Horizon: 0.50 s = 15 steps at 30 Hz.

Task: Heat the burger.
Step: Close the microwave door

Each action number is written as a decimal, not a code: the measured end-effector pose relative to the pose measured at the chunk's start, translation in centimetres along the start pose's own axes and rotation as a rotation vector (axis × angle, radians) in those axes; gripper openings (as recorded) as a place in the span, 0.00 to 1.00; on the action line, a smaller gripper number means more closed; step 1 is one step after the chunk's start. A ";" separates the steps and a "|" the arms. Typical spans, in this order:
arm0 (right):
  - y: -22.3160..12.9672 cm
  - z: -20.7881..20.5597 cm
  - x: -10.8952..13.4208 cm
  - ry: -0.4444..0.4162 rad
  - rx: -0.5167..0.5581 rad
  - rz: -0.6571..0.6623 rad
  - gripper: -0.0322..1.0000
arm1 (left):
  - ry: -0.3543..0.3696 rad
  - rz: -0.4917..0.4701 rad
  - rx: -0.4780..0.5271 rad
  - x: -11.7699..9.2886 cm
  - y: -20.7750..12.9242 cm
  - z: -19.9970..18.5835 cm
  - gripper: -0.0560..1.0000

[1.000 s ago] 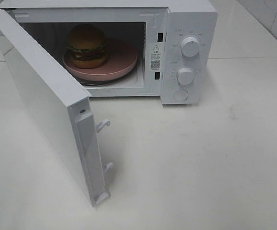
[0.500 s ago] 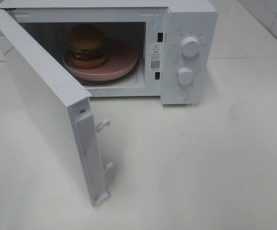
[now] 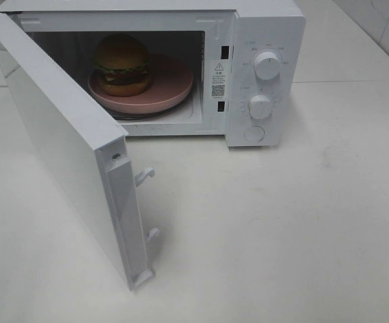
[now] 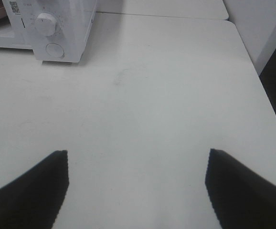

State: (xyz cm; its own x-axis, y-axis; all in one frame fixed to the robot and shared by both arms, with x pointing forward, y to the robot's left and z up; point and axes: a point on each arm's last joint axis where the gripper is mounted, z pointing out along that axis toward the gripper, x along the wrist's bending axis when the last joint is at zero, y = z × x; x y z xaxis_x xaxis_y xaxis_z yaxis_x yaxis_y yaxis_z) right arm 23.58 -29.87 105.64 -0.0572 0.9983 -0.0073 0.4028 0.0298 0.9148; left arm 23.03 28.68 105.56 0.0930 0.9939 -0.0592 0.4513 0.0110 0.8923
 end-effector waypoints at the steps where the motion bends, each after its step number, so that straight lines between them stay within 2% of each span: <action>1: 0.0 0.0 0.0 0.000 0.000 0.000 0.77 | 0.000 0.000 0.000 0.0 0.0 0.0 0.89; 15: 0.0 0.0 0.0 0.000 0.000 0.000 0.77 | 0.000 0.000 0.000 0.0 0.0 0.0 0.89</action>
State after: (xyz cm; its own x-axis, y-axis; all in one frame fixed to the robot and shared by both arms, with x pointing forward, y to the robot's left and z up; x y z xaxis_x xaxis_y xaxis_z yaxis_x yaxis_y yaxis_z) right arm 23.58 -29.87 105.64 -0.0572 0.9983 -0.0073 0.4028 0.0298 0.9148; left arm 23.03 28.68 105.56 0.0930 0.9939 -0.0592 0.4513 0.0110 0.8923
